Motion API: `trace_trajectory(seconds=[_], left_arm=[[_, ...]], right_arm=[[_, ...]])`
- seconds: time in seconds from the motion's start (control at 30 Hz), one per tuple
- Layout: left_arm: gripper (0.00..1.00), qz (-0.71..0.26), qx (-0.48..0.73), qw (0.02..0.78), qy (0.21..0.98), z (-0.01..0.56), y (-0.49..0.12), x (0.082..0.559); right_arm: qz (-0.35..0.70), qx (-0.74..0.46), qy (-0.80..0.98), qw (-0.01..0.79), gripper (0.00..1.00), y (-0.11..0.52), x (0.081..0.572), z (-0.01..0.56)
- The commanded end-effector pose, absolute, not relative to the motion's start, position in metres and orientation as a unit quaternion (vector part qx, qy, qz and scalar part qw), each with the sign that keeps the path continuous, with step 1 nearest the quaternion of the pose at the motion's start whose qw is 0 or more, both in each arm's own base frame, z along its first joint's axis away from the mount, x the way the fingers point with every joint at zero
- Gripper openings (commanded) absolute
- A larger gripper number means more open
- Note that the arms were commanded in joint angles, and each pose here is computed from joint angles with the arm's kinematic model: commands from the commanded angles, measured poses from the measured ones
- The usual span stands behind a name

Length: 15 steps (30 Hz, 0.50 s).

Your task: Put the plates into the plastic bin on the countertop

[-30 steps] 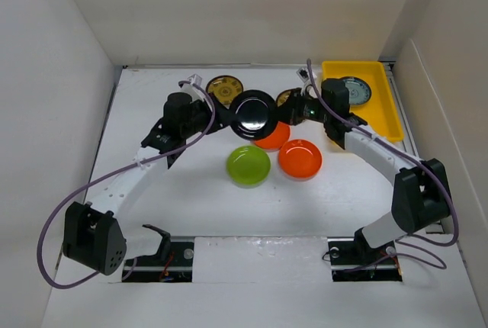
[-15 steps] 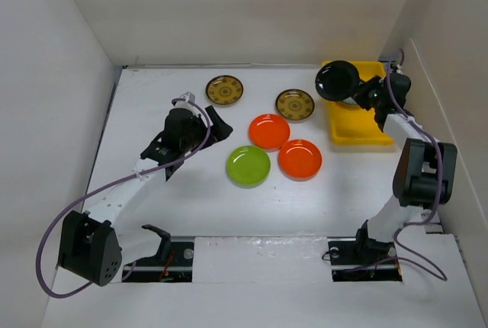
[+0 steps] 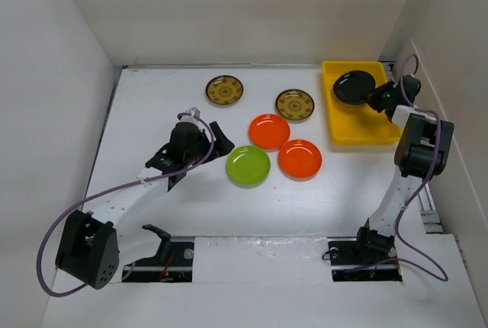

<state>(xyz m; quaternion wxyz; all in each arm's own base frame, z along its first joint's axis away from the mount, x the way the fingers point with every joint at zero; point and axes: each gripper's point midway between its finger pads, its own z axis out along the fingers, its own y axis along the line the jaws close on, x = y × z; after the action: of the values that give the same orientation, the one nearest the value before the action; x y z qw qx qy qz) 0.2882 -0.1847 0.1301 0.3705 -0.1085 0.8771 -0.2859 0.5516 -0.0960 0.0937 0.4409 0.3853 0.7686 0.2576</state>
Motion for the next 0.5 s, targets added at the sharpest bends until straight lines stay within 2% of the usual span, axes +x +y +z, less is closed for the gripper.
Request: trace_trajectory(seconds=[0.0,0.07,0.1,0.13,0.17,0.2,0.3,0.33,0.43,0.47], left_arm=[[1.0,-0.3,-0.101,0.391,0.865,0.136,-0.188,0.292],[1.0,-0.296,-0.102,0.386,0.868,0.129,-0.187,0.292],[1.0,-0.294,-0.102,0.382,0.87,0.126,-0.187,0.292],[1.0,-0.295,-0.1,0.376,0.873,0.123,-0.189,0.291],[1.0,-0.293,-0.101,0.373,0.875,0.119,-0.188,0.289],[1.0,-0.293,-0.101,0.373,0.875,0.119,-0.188,0.289],[1.0,-0.29,-0.101,0.369,0.877,0.114,-0.187,0.287],[1.0,-0.288,-0.102,0.365,0.879,0.111,-0.187,0.287],[1.0,-0.273,-0.106,0.349,0.89,0.093,-0.183,0.282],[1.0,-0.275,-0.104,0.344,0.892,0.088,-0.184,0.281]], right_arm=[[0.279,0.359,0.752,0.477,0.26,-0.1,0.573,0.123],[0.286,0.354,0.753,0.474,0.46,-0.097,0.572,0.124],[0.286,0.354,0.753,0.474,0.69,-0.097,0.572,0.124],[0.287,0.352,0.751,0.479,0.78,-0.097,0.572,0.13],[0.287,0.352,0.751,0.479,0.82,-0.096,0.57,0.132],[0.287,0.345,0.755,0.479,1.0,-0.09,0.567,0.132],[0.284,0.334,0.751,0.493,1.0,-0.081,0.551,0.156],[0.278,0.331,0.742,0.513,1.0,-0.082,0.543,0.18],[0.256,0.346,0.747,0.507,1.0,-0.07,0.52,0.183],[0.245,0.342,0.743,0.52,1.0,-0.067,0.511,0.202]])
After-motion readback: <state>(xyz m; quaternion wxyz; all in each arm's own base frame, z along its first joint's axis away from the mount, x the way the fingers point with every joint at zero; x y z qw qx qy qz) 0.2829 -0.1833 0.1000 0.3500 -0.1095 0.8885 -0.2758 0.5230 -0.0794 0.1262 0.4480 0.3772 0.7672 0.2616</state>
